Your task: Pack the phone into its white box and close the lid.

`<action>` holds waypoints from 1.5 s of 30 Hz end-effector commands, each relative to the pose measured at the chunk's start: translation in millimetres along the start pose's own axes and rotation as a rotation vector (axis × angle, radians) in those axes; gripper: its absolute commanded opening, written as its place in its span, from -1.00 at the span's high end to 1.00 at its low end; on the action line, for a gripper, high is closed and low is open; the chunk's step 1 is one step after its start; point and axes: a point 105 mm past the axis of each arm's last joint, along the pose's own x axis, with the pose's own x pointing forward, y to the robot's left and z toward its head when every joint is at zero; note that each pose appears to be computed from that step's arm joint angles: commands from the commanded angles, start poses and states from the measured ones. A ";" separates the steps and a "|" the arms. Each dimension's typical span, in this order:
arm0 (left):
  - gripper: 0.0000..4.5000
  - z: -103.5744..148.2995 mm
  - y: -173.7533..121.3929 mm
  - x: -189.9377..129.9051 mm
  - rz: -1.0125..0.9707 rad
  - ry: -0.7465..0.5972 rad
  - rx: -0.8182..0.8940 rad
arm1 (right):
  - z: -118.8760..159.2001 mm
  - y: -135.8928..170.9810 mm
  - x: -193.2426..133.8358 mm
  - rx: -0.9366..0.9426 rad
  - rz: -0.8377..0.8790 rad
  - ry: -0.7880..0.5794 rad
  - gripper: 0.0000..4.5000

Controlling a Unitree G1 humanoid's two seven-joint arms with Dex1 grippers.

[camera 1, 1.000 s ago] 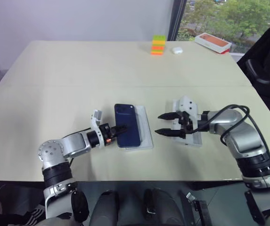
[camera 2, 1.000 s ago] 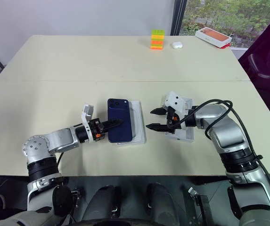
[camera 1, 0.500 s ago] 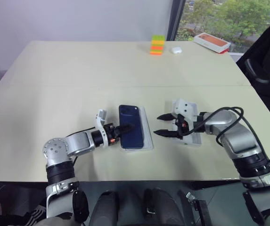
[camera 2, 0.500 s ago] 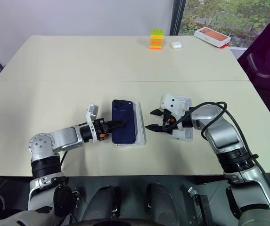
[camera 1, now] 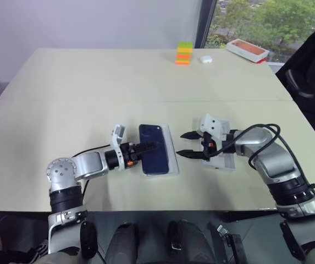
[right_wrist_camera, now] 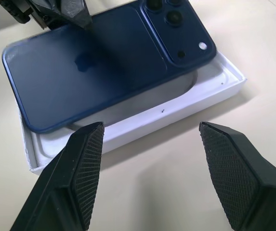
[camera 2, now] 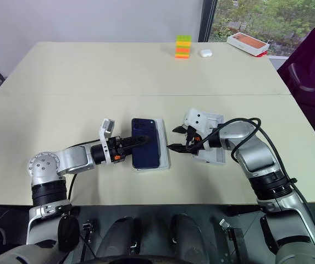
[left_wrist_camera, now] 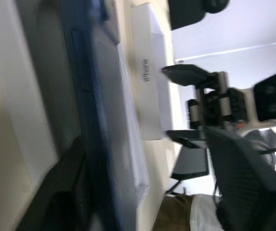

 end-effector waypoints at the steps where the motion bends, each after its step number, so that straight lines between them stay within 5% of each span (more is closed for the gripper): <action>1: -0.75 6.3 -8.9 3.6 -0.008 -0.021 0.007 | 12.1 -0.4 -1.5 -0.040 -0.006 -0.024 -0.47; 18: -0.75 19.6 -23.9 -28.9 0.089 -0.017 0.162 | 14.8 -1.3 1.9 0.002 -0.003 -0.040 -0.47; 26: -0.75 66.7 -50.6 -65.7 0.054 -0.222 0.485 | 34.8 -18.3 -3.5 0.037 -0.080 -0.128 -0.47; 31: -0.75 64.2 -36.7 -76.1 0.060 -0.166 0.614 | 53.8 -22.9 -4.1 0.042 -0.102 -0.227 -0.47; 35: -0.75 66.1 -17.2 -79.8 0.097 -0.164 0.984 | 38.4 -24.1 5.6 0.057 -0.111 -0.173 -0.47; 45: -0.75 56.3 -17.5 -102.5 -0.063 -0.165 1.120 | 33.8 -22.5 -25.5 -0.003 -0.066 -0.208 -0.47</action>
